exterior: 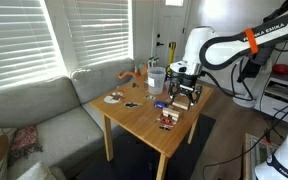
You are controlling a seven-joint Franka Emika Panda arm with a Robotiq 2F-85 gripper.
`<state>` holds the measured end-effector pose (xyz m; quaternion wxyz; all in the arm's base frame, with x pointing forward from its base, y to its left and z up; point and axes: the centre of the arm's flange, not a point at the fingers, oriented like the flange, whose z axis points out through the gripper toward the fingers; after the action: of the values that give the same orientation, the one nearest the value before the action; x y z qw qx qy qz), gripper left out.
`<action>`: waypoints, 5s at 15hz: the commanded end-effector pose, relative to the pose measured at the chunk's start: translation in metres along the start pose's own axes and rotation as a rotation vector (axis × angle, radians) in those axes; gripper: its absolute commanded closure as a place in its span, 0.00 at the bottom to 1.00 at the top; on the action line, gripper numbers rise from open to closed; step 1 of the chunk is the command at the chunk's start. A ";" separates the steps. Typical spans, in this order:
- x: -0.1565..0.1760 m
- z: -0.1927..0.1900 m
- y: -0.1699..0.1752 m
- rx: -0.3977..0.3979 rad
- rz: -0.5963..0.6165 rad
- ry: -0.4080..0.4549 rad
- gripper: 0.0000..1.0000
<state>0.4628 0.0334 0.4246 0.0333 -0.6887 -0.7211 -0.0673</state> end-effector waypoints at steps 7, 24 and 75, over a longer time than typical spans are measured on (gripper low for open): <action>0.013 0.002 0.003 -0.033 -0.012 0.022 0.42; 0.011 0.013 0.012 -0.023 0.008 0.043 0.42; 0.044 -0.076 0.020 -0.234 0.695 0.018 0.00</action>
<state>0.4811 0.0557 0.4959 -0.0150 -0.8716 -0.4660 -0.1515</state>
